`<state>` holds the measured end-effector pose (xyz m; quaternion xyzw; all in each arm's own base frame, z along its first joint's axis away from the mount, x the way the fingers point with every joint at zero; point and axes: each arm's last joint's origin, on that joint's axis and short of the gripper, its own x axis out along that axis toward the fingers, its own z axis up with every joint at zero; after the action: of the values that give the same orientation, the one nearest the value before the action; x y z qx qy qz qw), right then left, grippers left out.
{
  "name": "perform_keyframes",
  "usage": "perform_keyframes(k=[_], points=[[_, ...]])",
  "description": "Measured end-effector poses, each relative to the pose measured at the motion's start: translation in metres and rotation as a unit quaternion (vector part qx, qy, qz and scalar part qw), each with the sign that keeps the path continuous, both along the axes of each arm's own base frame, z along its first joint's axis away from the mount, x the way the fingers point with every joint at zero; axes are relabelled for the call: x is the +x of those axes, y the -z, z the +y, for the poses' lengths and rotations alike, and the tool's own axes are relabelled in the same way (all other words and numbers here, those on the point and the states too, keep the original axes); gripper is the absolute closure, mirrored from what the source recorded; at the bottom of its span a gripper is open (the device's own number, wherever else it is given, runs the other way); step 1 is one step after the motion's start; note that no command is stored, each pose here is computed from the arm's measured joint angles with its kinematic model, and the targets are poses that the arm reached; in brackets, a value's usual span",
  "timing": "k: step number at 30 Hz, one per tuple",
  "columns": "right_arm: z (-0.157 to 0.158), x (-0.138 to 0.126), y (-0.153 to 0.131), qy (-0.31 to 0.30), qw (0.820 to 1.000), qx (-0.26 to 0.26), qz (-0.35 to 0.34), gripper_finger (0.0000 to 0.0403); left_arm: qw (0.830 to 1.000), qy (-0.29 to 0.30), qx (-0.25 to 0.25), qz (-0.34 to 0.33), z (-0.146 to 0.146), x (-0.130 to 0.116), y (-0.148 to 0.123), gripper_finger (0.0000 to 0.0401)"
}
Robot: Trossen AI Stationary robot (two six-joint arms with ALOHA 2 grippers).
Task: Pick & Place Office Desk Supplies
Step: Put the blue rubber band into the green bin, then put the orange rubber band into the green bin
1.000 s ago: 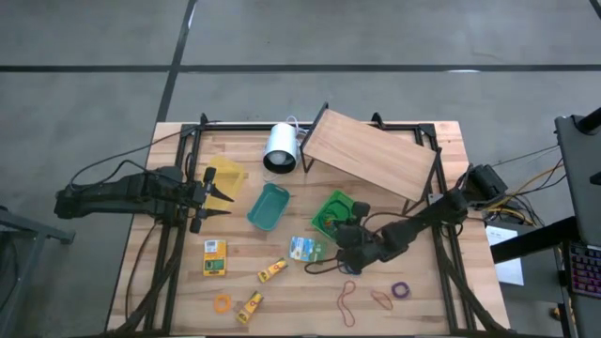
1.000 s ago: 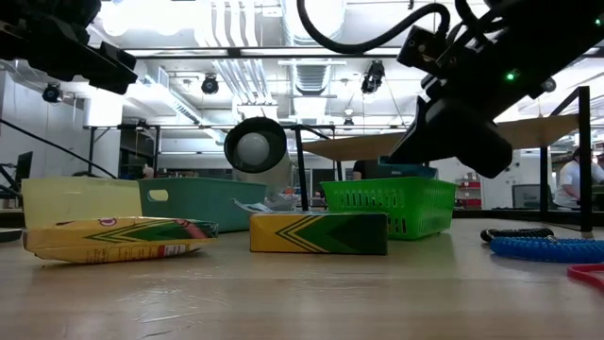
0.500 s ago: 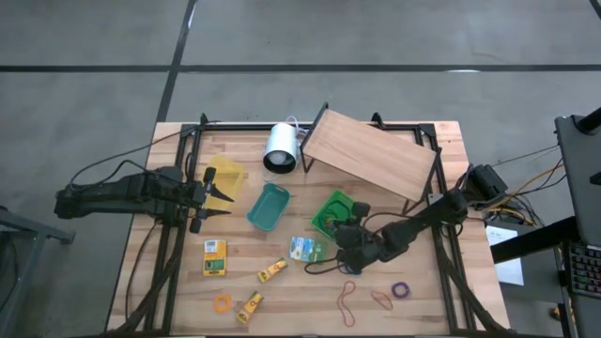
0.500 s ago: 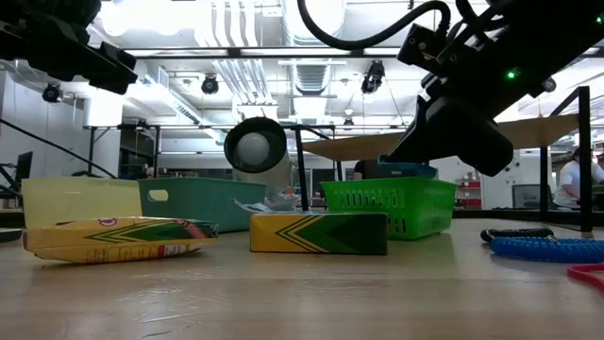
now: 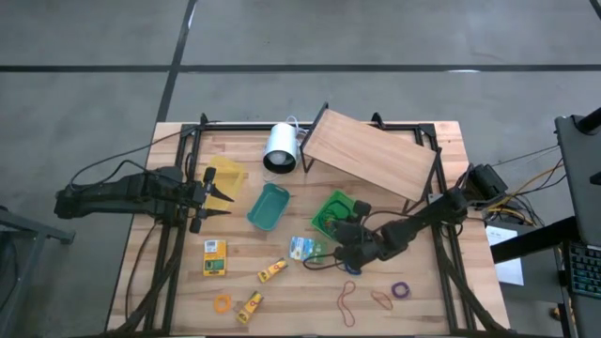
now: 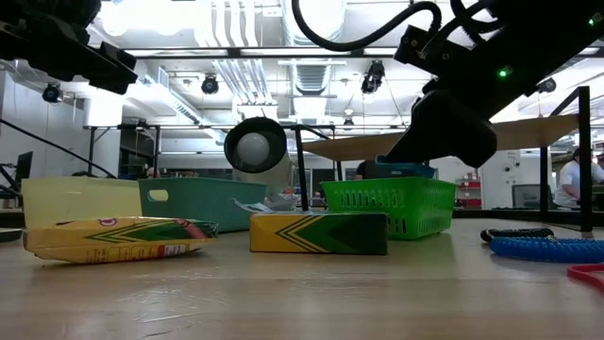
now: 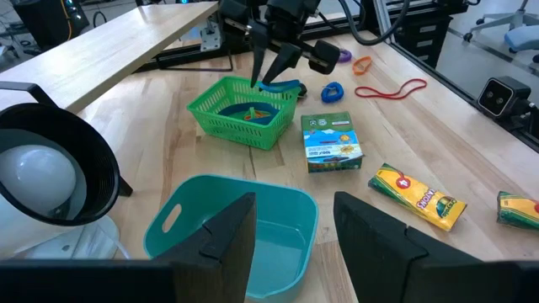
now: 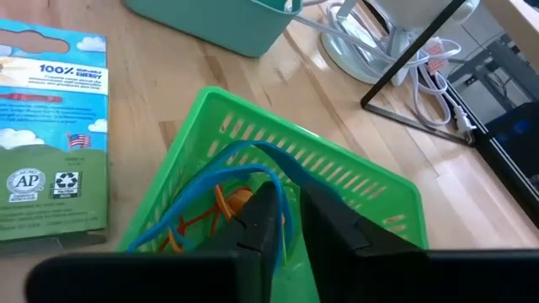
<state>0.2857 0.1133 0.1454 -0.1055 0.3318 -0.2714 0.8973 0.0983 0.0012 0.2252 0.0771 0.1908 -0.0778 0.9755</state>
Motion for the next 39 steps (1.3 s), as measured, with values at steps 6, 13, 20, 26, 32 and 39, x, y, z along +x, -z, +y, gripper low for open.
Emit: perform_keyframes(k=[6, 13, 20, 26, 32, 39], points=[[0.000, 0.000, 0.000, 0.000, 1.000, 0.001, -0.003, 0.0295, 1.000, 0.000, 0.000, 0.000, 0.000, 0.000, 0.000, 0.0238], [0.001, 0.001, -0.001, 0.000, 1.000, 0.004, -0.009, 0.0250, 1.000, 0.000, 0.000, 0.000, 0.000, 0.000, 0.000, 0.0238], [0.000, 0.000, -0.009, 0.001, 1.000, 0.010, -0.022, 0.0223, 1.000, 0.000, 0.000, 0.000, 0.000, 0.000, 0.000, 0.0237], [-0.001, -0.003, -0.023, 0.001, 0.999, 0.021, -0.044, 0.0220, 1.000, 0.000, 0.000, 0.000, 0.000, 0.000, 0.000, 0.0237], [-0.001, -0.006, -0.038, -0.026, 0.997, 0.051, -0.050, 0.0220, 1.000, 0.000, 0.000, 0.000, 0.000, 0.000, 0.000, 0.0237], [0.004, -0.013, -0.060, -0.106, 0.980, 0.165, -0.043, 0.0227, 1.000, 0.000, 0.000, 0.000, 0.000, 0.000, 0.000, 0.0237]])
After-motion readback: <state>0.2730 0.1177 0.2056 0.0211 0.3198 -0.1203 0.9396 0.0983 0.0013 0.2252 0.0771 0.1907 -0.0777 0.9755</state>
